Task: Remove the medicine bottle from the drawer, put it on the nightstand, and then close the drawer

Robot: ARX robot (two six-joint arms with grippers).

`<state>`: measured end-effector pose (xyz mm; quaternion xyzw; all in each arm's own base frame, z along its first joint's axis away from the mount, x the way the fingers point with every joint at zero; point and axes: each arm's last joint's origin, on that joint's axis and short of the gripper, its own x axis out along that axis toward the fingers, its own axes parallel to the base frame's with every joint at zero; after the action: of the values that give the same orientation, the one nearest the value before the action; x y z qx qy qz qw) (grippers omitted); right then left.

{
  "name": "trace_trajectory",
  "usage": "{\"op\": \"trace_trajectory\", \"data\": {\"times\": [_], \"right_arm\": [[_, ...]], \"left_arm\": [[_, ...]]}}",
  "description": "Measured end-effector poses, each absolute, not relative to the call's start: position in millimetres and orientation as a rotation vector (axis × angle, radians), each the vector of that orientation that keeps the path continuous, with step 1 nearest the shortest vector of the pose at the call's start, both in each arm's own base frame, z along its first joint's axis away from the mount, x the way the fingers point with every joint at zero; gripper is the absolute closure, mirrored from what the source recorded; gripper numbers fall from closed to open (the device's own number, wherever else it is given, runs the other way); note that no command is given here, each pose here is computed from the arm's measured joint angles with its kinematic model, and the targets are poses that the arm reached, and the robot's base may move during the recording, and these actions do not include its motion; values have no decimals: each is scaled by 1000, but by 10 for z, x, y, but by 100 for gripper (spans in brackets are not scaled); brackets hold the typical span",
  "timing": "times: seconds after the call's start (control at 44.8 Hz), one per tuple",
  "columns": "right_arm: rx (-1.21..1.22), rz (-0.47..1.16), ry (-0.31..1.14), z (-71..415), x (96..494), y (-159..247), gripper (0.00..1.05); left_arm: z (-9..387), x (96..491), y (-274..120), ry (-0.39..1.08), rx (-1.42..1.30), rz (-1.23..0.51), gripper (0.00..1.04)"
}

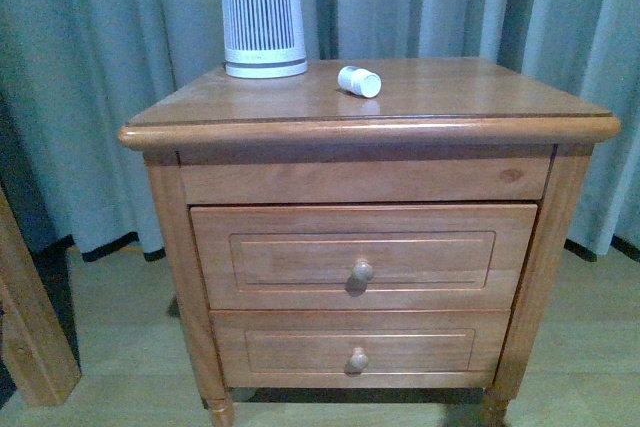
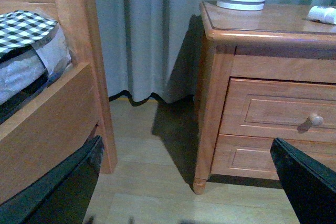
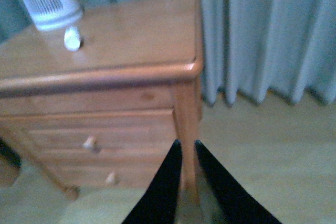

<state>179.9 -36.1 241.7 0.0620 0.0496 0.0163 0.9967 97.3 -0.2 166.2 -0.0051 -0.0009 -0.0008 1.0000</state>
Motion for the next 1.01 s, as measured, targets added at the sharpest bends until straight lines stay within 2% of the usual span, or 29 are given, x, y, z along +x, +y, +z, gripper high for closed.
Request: {"op": "trace_trajectory", "data": {"times": [0.067, 0.156, 0.603, 1.005], "right_arm": [[79, 3, 43, 2405, 1632, -372, 102], [30, -4, -4, 2317, 1465, -304, 101], [6, 1, 7, 1879, 1235, -12, 101], [6, 0, 1, 1743, 1125, -3, 101]], "left_arm": [[1662, 973, -2, -2, -10, -2, 6], [1662, 973, -2, -2, -10, -2, 6], [1662, 973, -2, -2, -10, -2, 6], [1662, 973, -2, -2, -10, -2, 6]]}}
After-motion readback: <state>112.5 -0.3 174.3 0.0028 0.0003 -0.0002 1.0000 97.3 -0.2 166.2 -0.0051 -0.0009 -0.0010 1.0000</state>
